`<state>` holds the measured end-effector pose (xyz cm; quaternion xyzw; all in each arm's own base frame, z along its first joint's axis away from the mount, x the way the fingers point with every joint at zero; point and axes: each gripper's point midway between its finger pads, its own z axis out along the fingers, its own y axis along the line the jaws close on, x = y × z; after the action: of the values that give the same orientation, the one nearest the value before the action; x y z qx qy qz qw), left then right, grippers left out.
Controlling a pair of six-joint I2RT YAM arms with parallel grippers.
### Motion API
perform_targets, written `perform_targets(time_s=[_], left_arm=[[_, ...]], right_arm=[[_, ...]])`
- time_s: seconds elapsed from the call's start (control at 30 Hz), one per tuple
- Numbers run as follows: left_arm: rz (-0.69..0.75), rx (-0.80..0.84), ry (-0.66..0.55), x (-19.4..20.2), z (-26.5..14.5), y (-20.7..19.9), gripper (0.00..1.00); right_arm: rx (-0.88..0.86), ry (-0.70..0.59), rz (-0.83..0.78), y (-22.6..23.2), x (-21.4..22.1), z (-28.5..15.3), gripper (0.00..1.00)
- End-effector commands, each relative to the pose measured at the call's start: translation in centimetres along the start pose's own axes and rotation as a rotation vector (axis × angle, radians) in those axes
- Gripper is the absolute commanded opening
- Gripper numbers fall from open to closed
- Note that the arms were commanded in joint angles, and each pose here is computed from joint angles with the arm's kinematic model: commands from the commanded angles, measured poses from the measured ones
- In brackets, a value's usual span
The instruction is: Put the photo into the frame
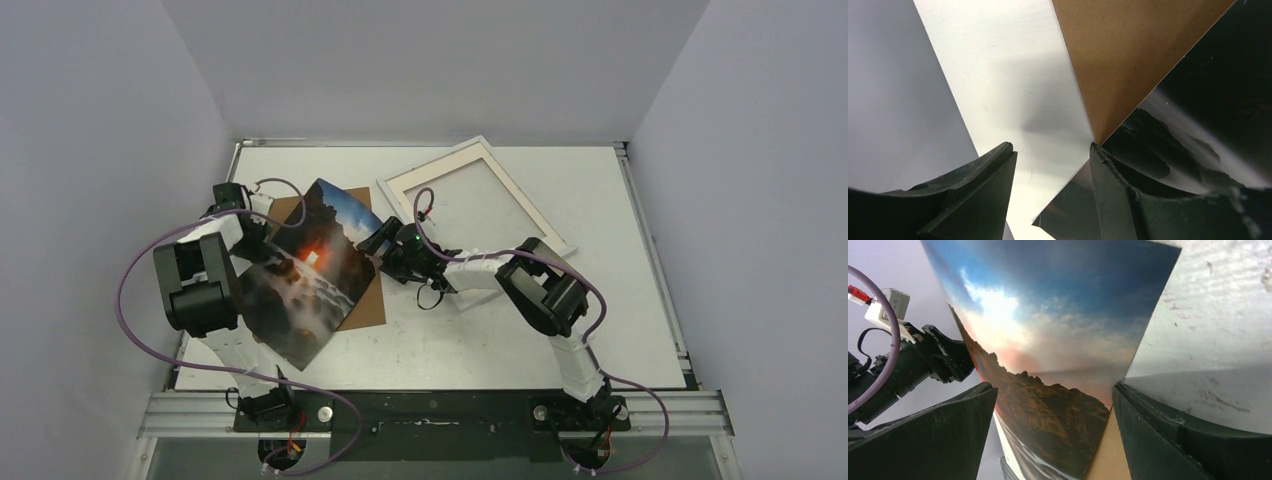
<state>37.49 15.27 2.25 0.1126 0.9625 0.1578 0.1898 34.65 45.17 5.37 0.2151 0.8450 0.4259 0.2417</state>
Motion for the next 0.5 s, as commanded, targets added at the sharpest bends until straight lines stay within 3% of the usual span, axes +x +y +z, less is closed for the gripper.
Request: perform_targets(time_s=[0.0, 0.27, 0.47], left_arm=[[0.017, 0.172, 0.087, 2.9, 0.6, -4.7, 0.55], [0.025, 0.203, 0.089, 2.8, 0.2, -5.6, 0.55], [0.043, 0.212, 0.093, 2.8, 0.0, -6.3, 0.54]], right_arm=[[0.059, 0.050, 0.018, -1.9, 1.9, -1.5, 0.90], [0.031, 0.052, 0.030, -2.3, 2.3, -1.2, 0.90], [0.009, -0.066, 0.015, -2.7, 1.7, -2.3, 0.90]])
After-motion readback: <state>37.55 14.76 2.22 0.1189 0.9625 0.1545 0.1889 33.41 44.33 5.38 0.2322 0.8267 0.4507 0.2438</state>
